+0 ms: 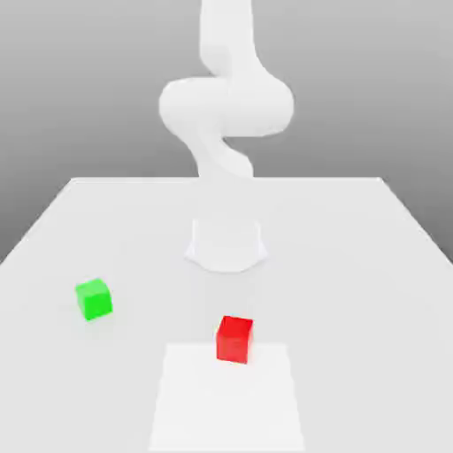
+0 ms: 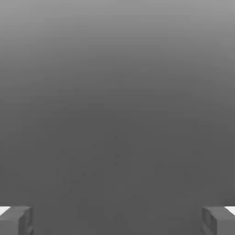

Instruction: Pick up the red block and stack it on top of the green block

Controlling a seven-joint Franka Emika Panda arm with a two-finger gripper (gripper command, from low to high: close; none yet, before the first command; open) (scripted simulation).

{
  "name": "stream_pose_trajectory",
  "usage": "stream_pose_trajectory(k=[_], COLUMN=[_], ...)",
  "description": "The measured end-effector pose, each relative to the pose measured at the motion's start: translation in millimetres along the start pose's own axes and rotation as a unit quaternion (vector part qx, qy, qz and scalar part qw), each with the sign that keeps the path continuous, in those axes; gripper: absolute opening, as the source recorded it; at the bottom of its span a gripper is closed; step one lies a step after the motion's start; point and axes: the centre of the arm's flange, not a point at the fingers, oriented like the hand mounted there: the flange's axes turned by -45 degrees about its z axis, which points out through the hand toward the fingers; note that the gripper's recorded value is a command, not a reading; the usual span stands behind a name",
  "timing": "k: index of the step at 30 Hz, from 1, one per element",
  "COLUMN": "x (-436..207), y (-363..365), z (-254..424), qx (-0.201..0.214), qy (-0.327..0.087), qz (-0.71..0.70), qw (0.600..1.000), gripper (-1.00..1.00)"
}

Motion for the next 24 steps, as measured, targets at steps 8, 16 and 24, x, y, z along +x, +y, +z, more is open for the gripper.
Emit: stream_pose_trajectory(k=[8,16,24], x=[-103,-284,-377], y=[1,1,3], z=[176,287,350], qx=[-0.006,-0.040,-0.052], qy=[-0.147,-0.306,-0.350], qz=[0.046,0.083,0.093], qw=[0.988,0.947,0.931], gripper=[0.00,0.00,0.00])
